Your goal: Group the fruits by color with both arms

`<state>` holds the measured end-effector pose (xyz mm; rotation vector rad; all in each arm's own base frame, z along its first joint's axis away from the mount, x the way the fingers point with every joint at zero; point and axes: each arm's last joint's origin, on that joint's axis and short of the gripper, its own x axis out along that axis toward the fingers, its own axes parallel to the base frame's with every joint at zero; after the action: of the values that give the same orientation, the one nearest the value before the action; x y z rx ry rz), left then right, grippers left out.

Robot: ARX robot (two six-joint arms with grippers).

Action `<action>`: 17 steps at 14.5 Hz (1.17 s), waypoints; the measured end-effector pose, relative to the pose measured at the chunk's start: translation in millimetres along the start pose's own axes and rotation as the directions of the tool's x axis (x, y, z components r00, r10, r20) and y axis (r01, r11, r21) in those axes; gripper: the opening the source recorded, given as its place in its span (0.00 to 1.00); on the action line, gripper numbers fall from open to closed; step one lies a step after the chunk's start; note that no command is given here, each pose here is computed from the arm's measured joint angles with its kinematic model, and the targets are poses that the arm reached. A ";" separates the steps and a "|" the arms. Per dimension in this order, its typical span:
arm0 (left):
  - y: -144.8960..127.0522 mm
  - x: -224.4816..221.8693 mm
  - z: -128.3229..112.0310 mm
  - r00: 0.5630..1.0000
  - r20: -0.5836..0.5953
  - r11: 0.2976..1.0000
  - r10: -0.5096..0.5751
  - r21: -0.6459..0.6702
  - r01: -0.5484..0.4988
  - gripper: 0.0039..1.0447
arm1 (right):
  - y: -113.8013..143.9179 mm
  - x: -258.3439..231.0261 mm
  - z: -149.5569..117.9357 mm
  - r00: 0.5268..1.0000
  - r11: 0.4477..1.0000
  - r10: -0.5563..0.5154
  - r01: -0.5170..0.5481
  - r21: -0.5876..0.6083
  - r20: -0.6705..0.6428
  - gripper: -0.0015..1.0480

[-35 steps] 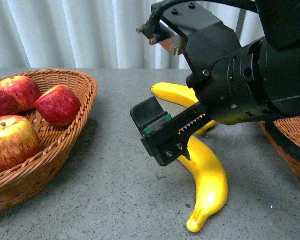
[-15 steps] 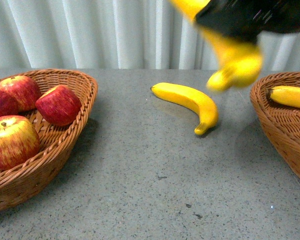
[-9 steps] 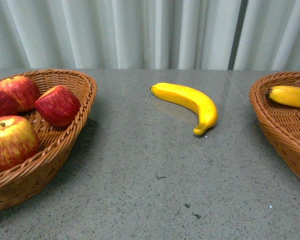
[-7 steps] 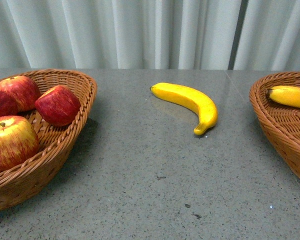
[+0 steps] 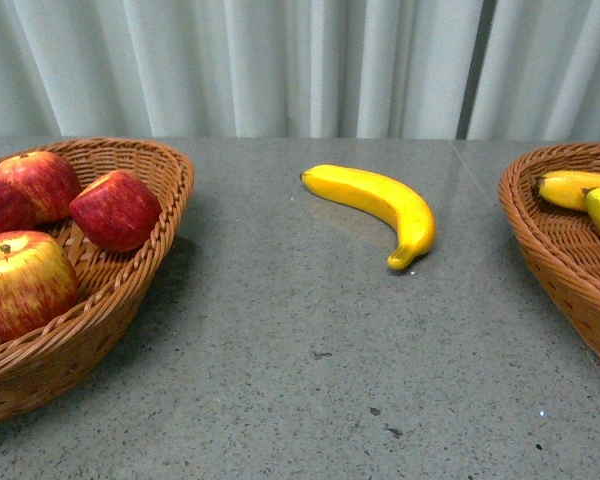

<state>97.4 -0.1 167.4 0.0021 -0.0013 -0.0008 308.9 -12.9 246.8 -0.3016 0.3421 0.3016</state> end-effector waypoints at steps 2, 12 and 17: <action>0.0 0.0 0.0 1.000 0.000 1.000 0.000 0.000 0.000 0.94 | 34.4 39.0 29.9 0.993 0.995 0.099 -0.100 0.022 0.071 0.94; 0.0 0.0 0.0 1.000 0.000 1.000 0.000 0.000 0.000 0.94 | 132.0 199.4 55.7 0.966 0.972 0.237 -0.235 0.028 -0.107 0.94; 0.0 0.0 0.0 1.000 0.000 1.000 0.000 0.000 0.000 0.94 | 108.9 220.4 38.0 0.932 0.976 0.215 -0.215 0.031 -0.292 0.94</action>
<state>97.4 -0.1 167.4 0.0021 -0.0010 -0.0008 480.9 151.3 173.7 -0.3117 0.6720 0.4749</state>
